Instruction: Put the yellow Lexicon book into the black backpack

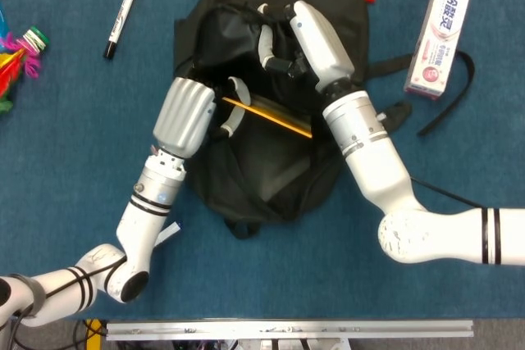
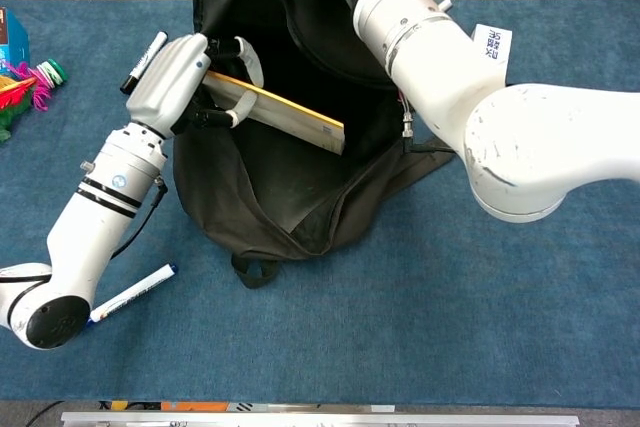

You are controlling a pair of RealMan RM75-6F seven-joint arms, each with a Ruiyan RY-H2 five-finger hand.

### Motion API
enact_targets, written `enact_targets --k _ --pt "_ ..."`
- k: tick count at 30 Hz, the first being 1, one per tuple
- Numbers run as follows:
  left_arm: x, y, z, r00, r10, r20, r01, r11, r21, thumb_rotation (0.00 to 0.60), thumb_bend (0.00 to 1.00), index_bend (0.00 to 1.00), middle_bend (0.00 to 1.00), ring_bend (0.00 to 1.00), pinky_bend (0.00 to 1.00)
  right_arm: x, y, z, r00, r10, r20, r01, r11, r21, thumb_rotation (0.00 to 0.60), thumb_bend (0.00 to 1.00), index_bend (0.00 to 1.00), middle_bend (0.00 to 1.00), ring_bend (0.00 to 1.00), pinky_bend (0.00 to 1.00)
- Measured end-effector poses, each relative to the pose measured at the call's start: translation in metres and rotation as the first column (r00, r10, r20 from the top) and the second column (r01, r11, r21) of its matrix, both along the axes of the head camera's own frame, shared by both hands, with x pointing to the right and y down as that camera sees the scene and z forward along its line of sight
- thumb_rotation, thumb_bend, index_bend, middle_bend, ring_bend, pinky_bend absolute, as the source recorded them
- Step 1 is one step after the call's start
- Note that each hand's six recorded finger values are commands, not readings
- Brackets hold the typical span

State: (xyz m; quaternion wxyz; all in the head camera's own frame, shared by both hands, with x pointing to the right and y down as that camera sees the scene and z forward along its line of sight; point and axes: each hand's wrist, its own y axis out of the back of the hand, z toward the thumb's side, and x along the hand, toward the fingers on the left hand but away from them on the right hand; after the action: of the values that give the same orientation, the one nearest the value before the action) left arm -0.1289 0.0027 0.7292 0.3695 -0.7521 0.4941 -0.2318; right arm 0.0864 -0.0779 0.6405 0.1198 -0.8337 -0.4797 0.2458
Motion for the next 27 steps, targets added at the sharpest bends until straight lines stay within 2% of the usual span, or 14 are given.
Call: enact_targets --k 5,11,14,17,21,23,27 --pt "0.010 0.002 0.007 0.999 0.025 0.041 -0.024 1.000 -0.014 0.600 0.38 0.60 0.55 0.51 0.50 -0.002 0.002 -0.002 1.000 0.000 0.014 0.000 1.000 -0.005 0.600 0.72 0.74 0.70 0.69 0.82" --pt "0.021 -0.001 0.020 0.988 0.043 0.147 -0.038 0.999 -0.040 0.600 0.38 0.60 0.55 0.51 0.50 -0.004 0.006 -0.002 1.000 -0.008 0.018 0.009 1.000 -0.010 0.600 0.72 0.74 0.70 0.69 0.83" --pt "0.025 -0.006 0.024 0.981 0.026 0.192 -0.019 0.999 -0.041 0.600 0.38 0.60 0.55 0.51 0.50 -0.004 0.007 -0.002 1.000 -0.013 0.018 0.013 1.000 -0.011 0.600 0.72 0.74 0.70 0.69 0.83" --pt "0.029 -0.012 0.024 0.982 -0.013 0.189 0.019 0.999 -0.031 0.600 0.38 0.59 0.55 0.51 0.51 -0.004 0.008 -0.002 1.000 -0.016 0.016 0.016 1.000 -0.011 0.600 0.72 0.74 0.70 0.69 0.83" --pt "0.029 -0.016 0.021 0.985 -0.042 0.166 0.045 0.999 -0.015 0.600 0.35 0.46 0.49 0.50 0.51 -0.002 0.008 -0.003 1.000 -0.016 0.016 0.016 1.000 -0.009 0.600 0.72 0.74 0.70 0.69 0.82" --pt "0.029 -0.016 0.019 0.986 -0.040 0.163 0.043 0.999 -0.015 0.600 0.29 0.38 0.45 0.50 0.51 -0.002 0.007 -0.003 1.000 -0.015 0.018 0.016 1.000 -0.010 0.600 0.72 0.74 0.70 0.69 0.82" --pt "0.023 -0.014 0.017 0.986 -0.046 0.161 0.049 0.999 -0.018 0.600 0.23 0.30 0.36 0.44 0.51 0.000 0.007 -0.002 1.000 -0.011 0.017 0.012 1.000 -0.010 0.600 0.72 0.74 0.70 0.69 0.83"
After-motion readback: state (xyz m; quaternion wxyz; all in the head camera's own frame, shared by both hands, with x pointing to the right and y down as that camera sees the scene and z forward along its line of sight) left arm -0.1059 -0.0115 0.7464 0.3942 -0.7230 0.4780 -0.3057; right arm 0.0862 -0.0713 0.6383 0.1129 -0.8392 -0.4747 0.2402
